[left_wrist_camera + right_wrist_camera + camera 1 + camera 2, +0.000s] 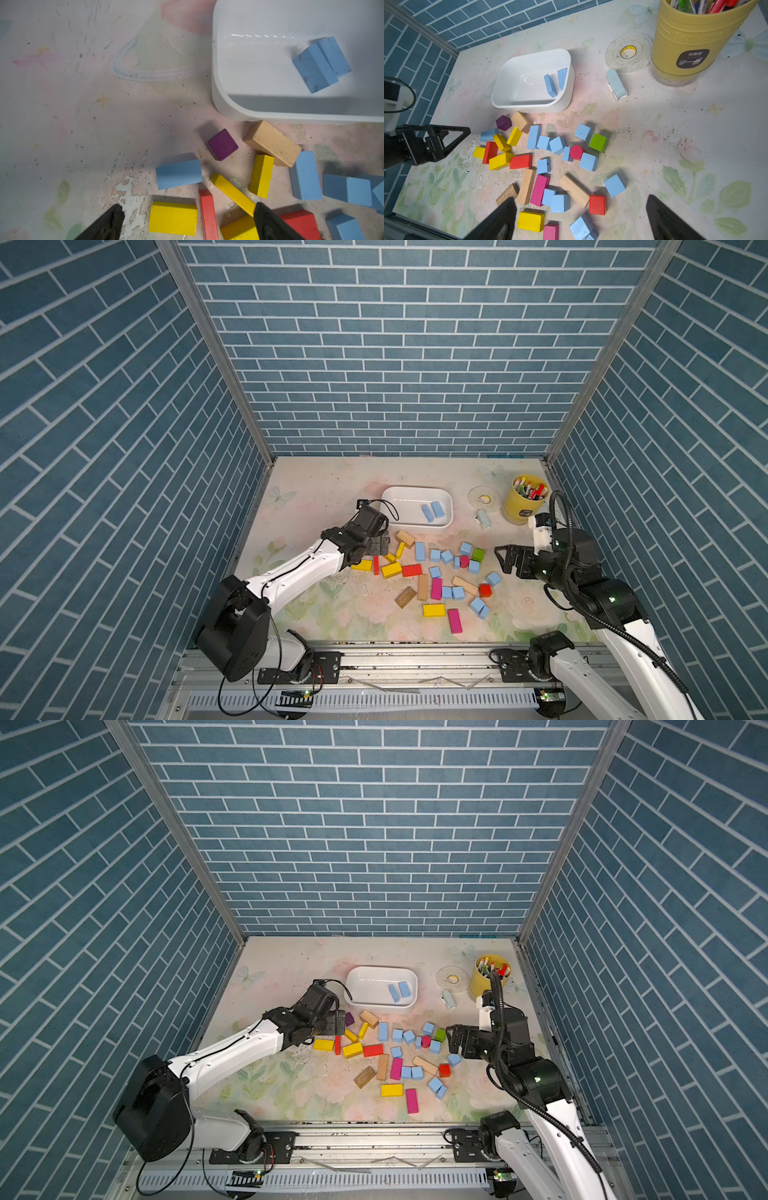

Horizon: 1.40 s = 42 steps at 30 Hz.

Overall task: Pick out the blue building blocks
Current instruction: Pick up the building block from the center of the board.

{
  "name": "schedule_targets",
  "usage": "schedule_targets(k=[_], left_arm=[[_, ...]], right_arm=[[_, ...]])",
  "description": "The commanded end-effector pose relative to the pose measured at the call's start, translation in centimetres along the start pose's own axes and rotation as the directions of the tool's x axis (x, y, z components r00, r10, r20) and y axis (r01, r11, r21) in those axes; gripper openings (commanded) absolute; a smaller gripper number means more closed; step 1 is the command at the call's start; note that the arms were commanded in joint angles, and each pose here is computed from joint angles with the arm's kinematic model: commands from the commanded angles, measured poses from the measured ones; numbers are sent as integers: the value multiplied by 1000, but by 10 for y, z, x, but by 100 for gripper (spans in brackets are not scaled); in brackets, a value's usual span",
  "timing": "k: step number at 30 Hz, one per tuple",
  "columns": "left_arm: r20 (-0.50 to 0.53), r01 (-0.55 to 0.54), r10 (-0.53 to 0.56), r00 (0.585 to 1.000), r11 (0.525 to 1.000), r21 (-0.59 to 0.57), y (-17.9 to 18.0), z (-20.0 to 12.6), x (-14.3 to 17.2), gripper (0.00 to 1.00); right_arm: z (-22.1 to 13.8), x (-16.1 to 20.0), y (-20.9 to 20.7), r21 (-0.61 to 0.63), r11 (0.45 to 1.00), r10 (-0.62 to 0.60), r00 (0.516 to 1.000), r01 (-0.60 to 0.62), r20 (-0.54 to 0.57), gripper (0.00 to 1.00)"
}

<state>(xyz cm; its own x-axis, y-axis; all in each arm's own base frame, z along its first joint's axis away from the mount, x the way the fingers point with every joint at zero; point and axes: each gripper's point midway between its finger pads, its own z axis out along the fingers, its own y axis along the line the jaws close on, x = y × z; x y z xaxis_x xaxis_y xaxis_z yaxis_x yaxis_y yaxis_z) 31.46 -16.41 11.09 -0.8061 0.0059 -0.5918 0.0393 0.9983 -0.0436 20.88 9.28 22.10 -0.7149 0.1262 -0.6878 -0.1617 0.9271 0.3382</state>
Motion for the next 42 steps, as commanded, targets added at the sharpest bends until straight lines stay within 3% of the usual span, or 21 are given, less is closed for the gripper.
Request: schedule_targets(k=[1,6,14,34,42], left_arm=[[-17,9,-9,1000,1000,-24,1,10,-2,99],[-113,-12,5,994,998,-60,3,30,9,99],[-176,27,-38,984,998,-65,14,51,18,87],[-271,27,-42,962,998,-59,11,78,32,73],[-276,20,-42,960,997,-80,16,81,36,59]], right_arm=[[0,1,-3,18,1000,12,1000,-12,-9,97],[3,2,-3,21,1000,13,1000,-13,-18,97],[4,5,-3,13,1000,21,999,-21,-27,97],[-5,10,-5,19,1000,21,1000,-21,-11,97],[-6,10,-5,17,1000,20,1000,-20,-12,97]])
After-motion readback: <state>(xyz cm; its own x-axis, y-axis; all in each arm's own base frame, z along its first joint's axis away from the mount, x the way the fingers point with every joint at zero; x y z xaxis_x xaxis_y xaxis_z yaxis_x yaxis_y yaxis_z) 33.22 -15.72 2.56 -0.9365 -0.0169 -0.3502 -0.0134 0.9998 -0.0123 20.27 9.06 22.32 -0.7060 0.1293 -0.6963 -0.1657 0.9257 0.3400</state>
